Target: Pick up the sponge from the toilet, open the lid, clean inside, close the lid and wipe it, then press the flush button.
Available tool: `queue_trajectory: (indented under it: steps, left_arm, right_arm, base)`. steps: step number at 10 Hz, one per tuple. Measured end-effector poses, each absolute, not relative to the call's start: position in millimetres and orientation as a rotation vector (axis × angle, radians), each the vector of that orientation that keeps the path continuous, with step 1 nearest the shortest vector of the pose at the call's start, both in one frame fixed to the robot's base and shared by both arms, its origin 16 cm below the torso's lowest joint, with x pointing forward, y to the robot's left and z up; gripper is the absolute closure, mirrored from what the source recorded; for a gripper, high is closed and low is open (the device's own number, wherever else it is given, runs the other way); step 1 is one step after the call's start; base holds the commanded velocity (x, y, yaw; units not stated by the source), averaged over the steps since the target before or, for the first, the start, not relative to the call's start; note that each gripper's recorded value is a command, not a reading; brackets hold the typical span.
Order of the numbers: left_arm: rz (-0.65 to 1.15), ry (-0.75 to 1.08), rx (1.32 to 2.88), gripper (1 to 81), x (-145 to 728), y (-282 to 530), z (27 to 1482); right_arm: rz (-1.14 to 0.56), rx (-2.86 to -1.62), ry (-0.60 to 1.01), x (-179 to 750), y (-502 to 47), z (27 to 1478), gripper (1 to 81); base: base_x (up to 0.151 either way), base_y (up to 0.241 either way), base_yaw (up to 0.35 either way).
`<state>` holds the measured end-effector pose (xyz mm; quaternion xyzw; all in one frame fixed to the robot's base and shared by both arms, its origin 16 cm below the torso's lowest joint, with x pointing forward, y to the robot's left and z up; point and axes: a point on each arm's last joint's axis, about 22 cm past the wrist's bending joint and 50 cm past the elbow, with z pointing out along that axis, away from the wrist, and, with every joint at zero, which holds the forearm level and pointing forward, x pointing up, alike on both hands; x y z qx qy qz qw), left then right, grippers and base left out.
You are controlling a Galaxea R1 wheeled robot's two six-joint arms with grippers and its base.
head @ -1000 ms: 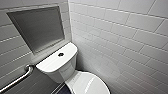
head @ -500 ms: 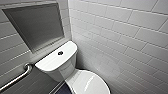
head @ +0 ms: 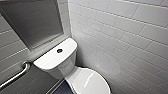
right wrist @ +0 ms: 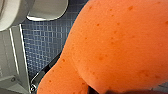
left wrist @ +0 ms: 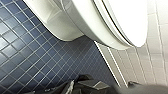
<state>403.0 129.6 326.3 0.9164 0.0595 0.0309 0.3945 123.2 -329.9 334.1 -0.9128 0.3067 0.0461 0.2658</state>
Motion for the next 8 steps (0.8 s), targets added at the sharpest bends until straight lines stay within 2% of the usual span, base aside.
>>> queue_trajectory:
  steps: [5, 8]
  left_arm:
    - [0.054, 0.24, 2.245, 1.0, 434, 60, 327]
    - [0.015, 0.193, 2.206, 1.0, 452, 12, 326]
  right_arm:
    - [0.132, -2.449, 0.819, 113, -314, 333, 81.1]
    - [0.1, -2.47, 0.9, 85, -328, 339, 81.1]
  base:
    - [0.0, 0.0, 0.0]
    - [0.0, 0.0, 0.0]
